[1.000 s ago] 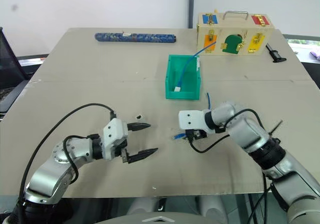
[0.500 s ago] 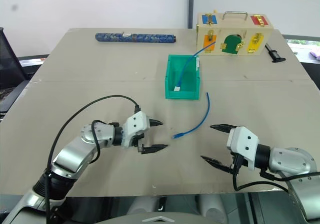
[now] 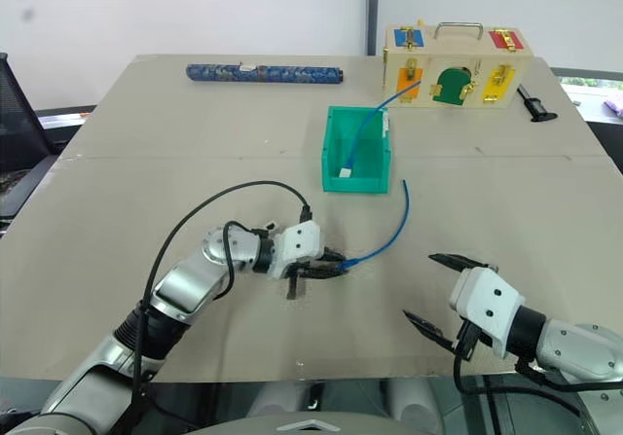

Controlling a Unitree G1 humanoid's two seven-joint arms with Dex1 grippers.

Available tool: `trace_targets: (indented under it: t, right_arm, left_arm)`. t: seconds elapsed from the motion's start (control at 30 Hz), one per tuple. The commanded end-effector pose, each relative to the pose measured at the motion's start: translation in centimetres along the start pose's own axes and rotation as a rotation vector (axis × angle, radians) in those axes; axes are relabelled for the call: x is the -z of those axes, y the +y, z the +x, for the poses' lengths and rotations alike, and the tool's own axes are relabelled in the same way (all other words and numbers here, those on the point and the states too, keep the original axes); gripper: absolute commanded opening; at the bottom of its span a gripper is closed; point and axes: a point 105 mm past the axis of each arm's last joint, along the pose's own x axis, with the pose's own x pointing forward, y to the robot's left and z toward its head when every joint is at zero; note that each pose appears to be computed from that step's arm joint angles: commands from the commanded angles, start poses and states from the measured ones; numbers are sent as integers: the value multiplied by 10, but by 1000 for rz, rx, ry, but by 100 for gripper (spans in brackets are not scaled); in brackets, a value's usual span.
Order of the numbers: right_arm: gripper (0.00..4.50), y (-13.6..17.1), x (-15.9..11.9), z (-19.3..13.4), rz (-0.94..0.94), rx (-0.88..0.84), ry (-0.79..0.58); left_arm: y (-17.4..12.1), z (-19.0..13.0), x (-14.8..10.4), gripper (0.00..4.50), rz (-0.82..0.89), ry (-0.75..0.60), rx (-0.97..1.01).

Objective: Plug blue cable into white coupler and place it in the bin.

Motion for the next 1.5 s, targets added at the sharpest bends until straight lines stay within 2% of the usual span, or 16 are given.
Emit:
trace_targets:
  t: [0.03, 0.2, 0.23, 0.33, 0.37, 0.4, 0.43, 0.53, 0.67, 0.83, 1.1, 1.2, 1.27, 1.5]
  right_arm:
    - [450, -7, -6, -3, -16, 66, -20]
    - [450, -22, -9, 8, 130, 199, -73]
    - [450, -22, -10, 12, 212, 208, -97]
    - [450, -21, -16, 23, 397, 211, -171]
    - [450, -25, -24, 27, 459, 233, -237]
    - [398, -28, -36, 31, 526, 243, -315]
    - [374, -31, -46, 34, 575, 245, -376]
    - [374, -40, -66, 44, 702, 265, -490]
    - [374, -41, -91, 54, 835, 180, -594]
    - [374, -46, -106, 60, 899, 122, -628]
    - [374, -48, -107, 67, 918, 67, -592]
    - [289, -49, -105, 70, 930, 61, -578]
    - [200, -48, -105, 70, 928, 54, -572]
    - [200, -47, -107, 71, 927, 35, -567]
  left_arm:
    - [0, -4, -15, 4, 32, -47, 24]
    - [20, -25, -73, 4, 56, -343, -69]
    - [27, -32, -86, 4, 89, -390, -102]
    - [37, -41, -102, 4, 170, -445, -178]
    - [38, -42, -105, 4, 201, -456, -191]
    - [40, -44, -109, 0, 242, -469, -220]
    - [41, -46, -111, 0, 273, -478, -244]
    - [40, -48, -114, 0, 369, -494, -289]
    - [40, -51, -114, 0, 449, -506, -318]
    - [39, -52, -112, 0, 484, -504, -306]
    - [39, -52, -114, 0, 505, -521, -316]
    - [38, -52, -115, 0, 508, -528, -317]
    - [38, -52, -115, 0, 510, -529, -316]
    - [38, -52, -116, 0, 508, -530, -320]
